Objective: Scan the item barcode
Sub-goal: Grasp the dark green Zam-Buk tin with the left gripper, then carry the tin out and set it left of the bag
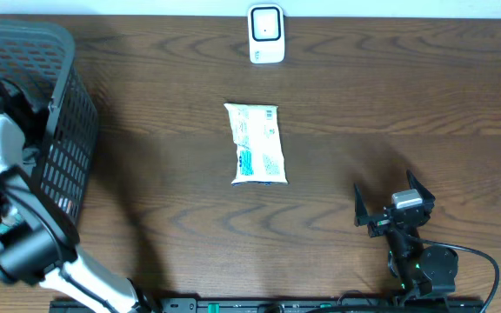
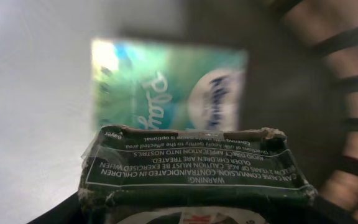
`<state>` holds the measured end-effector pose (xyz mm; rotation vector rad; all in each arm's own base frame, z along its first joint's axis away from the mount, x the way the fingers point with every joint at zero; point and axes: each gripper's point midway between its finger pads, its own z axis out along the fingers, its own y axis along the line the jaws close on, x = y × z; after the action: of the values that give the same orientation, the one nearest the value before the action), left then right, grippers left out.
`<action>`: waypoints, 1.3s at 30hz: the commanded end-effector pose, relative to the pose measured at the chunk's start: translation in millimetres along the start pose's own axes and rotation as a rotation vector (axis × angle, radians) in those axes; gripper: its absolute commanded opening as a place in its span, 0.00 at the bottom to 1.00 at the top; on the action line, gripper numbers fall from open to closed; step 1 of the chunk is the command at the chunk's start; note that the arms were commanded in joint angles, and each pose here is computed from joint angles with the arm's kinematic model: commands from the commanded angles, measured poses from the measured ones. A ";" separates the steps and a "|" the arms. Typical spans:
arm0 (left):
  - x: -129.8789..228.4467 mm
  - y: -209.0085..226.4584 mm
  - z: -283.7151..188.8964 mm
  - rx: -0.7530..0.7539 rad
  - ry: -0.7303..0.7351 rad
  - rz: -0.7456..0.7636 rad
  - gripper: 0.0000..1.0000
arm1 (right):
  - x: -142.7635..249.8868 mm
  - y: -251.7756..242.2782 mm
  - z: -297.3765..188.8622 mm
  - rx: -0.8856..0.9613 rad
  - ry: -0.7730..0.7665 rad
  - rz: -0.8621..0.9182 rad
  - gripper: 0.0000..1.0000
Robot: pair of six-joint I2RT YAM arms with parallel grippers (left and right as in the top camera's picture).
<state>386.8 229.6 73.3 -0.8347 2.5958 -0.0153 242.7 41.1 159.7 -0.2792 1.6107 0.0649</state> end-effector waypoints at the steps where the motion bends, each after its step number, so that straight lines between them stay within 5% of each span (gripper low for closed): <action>1: -35.2 -8.7 -73.5 0.004 -0.191 -0.001 0.64 | 0.4 1.3 -0.1 -0.004 0.000 0.011 0.99; 10: -52.0 -22.6 -220.2 0.023 -0.527 -0.047 0.64 | 0.4 1.3 -0.1 -0.004 0.000 0.011 0.99; 19: -20.6 -76.1 -317.6 0.222 -0.701 0.014 0.64 | 0.4 1.3 -0.1 -0.004 0.000 0.011 0.99; 30: 56.5 -200.1 -266.6 0.434 -0.364 0.268 0.64 | 0.4 1.3 -0.1 -0.004 0.000 0.011 0.99; 39: 138.4 -268.0 -168.0 0.365 0.039 0.380 0.64 | 0.4 1.3 -0.1 -0.004 0.000 0.011 0.99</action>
<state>363.0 -68.4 237.2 -0.1855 2.5370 -0.3835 242.8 40.7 159.7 -0.2775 1.6110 0.0630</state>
